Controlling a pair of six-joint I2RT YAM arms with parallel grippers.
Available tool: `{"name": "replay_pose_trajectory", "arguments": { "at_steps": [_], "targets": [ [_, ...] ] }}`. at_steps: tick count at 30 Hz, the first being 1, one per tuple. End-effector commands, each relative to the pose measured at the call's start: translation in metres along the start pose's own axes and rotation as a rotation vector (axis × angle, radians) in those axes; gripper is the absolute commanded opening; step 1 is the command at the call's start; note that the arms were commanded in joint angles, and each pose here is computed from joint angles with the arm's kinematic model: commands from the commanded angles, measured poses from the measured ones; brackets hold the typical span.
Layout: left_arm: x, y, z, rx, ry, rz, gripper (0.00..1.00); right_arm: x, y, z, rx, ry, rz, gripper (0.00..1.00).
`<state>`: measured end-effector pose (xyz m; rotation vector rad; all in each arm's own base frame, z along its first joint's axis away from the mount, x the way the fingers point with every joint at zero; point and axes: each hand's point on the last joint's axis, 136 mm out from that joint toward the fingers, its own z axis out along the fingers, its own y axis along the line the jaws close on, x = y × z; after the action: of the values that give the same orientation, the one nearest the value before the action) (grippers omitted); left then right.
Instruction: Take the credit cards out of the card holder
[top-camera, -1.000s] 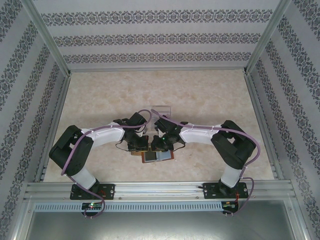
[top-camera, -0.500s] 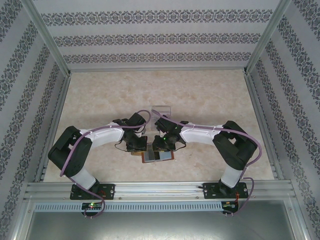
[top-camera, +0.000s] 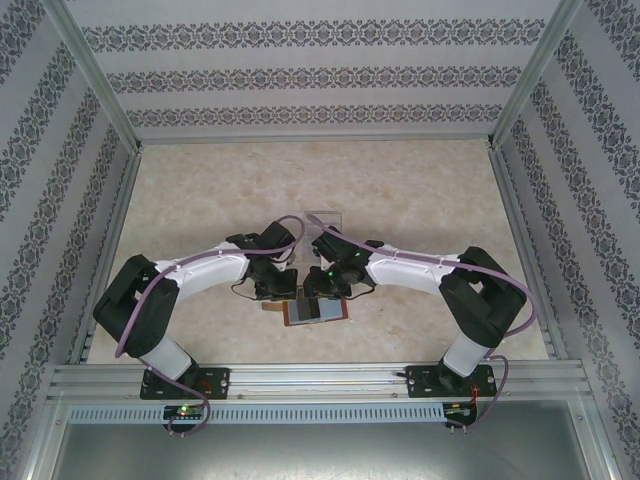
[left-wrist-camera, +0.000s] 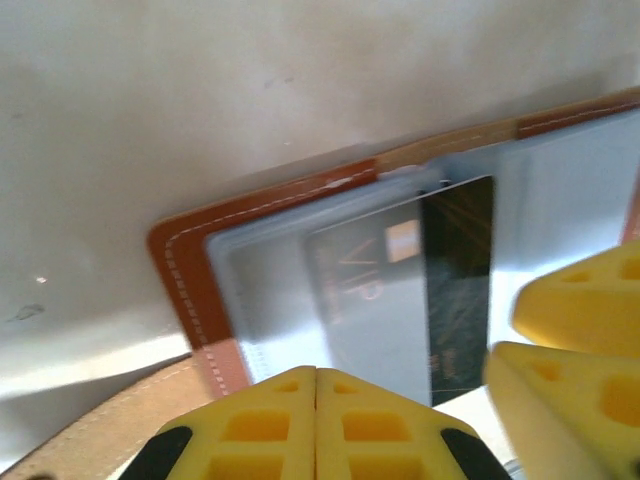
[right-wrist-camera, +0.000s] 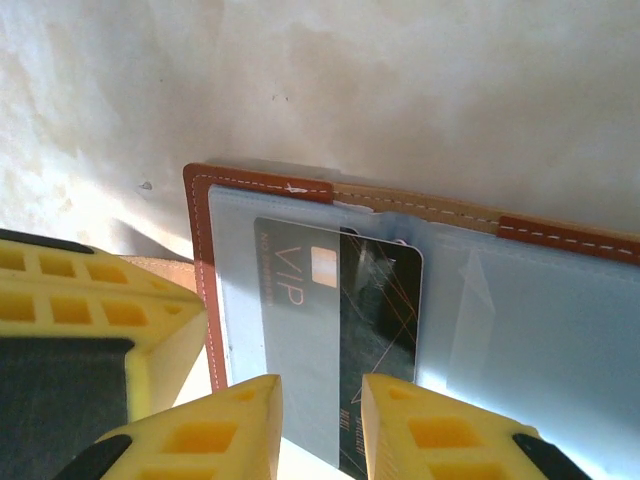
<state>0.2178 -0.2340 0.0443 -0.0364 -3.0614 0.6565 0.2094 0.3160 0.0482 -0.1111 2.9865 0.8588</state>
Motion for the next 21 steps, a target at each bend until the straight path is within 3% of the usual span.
{"name": "replay_pose_trajectory", "arguments": {
  "at_steps": [1,21],
  "targets": [
    [0.005,-0.009,0.002,0.0,0.032,0.018,0.06,0.002,-0.013,-0.003,0.024,0.002,0.02,0.28],
    [0.022,0.031,0.036,-0.136,0.115,-0.01,0.06,0.009,-0.016,0.02,-0.04,0.076,0.034,0.25]
  ]
}}
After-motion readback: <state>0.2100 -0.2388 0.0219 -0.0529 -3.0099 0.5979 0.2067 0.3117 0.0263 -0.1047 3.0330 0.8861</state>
